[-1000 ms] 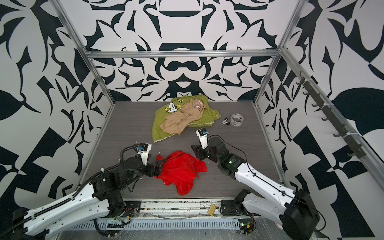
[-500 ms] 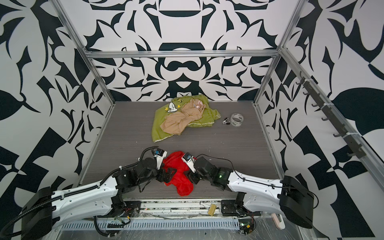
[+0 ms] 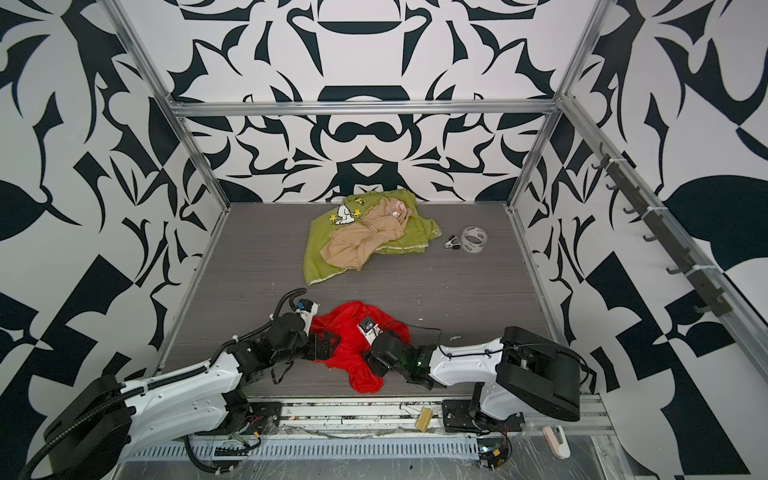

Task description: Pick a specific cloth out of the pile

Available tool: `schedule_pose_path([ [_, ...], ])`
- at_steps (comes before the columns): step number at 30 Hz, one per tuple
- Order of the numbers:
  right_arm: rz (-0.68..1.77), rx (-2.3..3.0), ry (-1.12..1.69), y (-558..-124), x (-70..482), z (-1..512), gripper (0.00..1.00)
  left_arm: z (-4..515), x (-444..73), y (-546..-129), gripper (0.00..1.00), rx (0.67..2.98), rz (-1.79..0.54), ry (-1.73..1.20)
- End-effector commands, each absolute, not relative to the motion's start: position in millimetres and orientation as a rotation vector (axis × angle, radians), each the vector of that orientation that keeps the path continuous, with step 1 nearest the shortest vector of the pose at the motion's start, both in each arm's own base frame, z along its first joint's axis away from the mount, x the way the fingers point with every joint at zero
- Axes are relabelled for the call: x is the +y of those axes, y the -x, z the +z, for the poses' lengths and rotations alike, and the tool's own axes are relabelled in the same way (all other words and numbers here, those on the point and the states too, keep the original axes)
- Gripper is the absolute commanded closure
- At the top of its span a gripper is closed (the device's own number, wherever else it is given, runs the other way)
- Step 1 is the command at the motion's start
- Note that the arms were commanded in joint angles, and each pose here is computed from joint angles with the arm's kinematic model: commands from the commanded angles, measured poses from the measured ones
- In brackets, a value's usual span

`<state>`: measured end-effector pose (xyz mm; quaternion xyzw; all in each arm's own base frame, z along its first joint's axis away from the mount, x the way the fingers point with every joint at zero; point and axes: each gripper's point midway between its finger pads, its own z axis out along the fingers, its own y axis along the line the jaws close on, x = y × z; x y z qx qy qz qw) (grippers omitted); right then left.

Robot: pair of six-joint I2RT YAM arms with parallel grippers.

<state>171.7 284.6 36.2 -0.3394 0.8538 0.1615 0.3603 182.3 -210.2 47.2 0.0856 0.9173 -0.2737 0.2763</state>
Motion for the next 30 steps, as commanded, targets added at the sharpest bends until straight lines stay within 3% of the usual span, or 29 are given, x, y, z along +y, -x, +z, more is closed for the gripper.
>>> schedule_pose_path([
  [1, 0.36, 2.181, 0.867, -176, 280, 60, 0.31, 64, -216, -183, 0.03, 2.443, -0.781, -0.237],
  [5, 0.261, 2.042, 0.796, -194, 263, 112, 0.24, 92, -205, -193, 0.01, 2.37, -0.708, -0.219],
  [10, 0.054, 1.795, 0.66, -230, 218, 168, 0.14, 134, -158, -227, 0.01, 2.216, -0.361, -0.11],
  [17, -0.17, 1.773, 0.344, -296, 114, 173, 0.12, 157, -93, -277, 0.0, 2.058, 0.16, -0.196],
  [22, -0.32, 1.836, 0.18, -329, 58, 141, 0.11, 138, -49, -310, 0.06, 2.023, 0.198, -0.158],
  [30, -0.34, 1.795, 0.088, -359, 30, 121, 0.09, 115, -30, -362, 0.06, 2.026, 0.112, -0.131],
])
